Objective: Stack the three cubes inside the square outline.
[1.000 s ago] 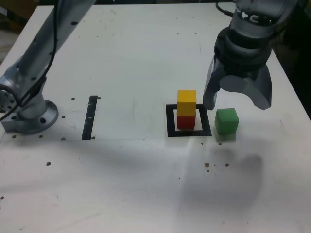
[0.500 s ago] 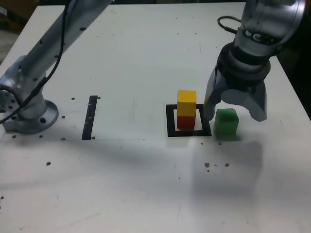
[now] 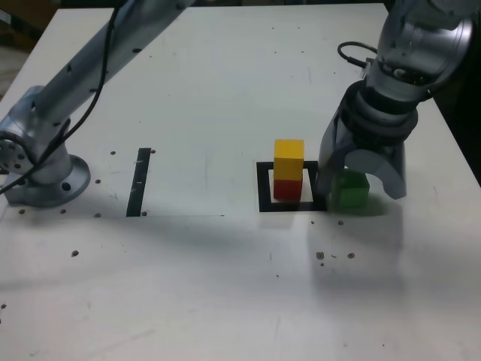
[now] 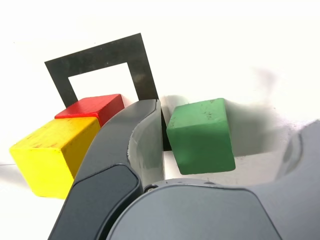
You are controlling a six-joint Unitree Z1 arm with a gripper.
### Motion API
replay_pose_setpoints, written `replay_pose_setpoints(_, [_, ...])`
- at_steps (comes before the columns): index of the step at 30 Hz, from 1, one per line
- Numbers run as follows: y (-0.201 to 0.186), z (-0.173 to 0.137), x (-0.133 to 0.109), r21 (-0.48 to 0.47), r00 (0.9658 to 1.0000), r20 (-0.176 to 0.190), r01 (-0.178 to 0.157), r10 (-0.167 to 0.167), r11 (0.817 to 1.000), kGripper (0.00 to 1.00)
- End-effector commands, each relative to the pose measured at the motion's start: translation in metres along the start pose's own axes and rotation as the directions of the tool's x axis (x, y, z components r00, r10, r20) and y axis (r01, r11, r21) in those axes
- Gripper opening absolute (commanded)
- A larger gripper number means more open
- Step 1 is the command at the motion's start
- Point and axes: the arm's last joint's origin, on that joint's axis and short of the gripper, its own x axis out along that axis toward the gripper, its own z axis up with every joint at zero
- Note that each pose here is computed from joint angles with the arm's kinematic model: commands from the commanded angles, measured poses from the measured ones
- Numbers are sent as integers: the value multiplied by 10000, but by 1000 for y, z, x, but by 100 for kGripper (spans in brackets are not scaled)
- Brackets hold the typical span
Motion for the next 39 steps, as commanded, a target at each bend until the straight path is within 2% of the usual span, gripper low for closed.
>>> replay_pose_setpoints(1, [1, 2, 5, -58, 9999, -97, 44, -44, 10000, 69])
replay_pose_setpoints(3, [1, 3, 6, -87, 9999, -123, 74, -75, 9999, 63])
replay_pose_setpoints(9, [2, 6, 11, -143, 9997, -111, 214, -216, 9997, 55])
replay_pose_setpoints(17, [2, 10, 12, -170, 9993, 83, 369, -367, 9992, 31])
replay_pose_setpoints(24, [0, 15, 15, -173, 9981, 215, 580, -576, 9982, 19])
replay_pose_setpoints(28, [0, 17, 13, -141, 9974, 326, 649, -645, 9978, 17])
replay_pose_setpoints(30, [1, 15, 6, -90, 9974, 407, 607, -603, 9981, 17])
replay_pose_setpoints(34, [1, 0, -21, 102, 9970, 699, 321, -328, 9994, 17])
replay_pose_setpoints(37, [2, -17, -47, 245, 9948, 1013, 71, -95, 9997, 17])
replay_pose_setpoints(39, [2, -33, -66, 307, 9921, 1252, -43, 4, 9995, 17])
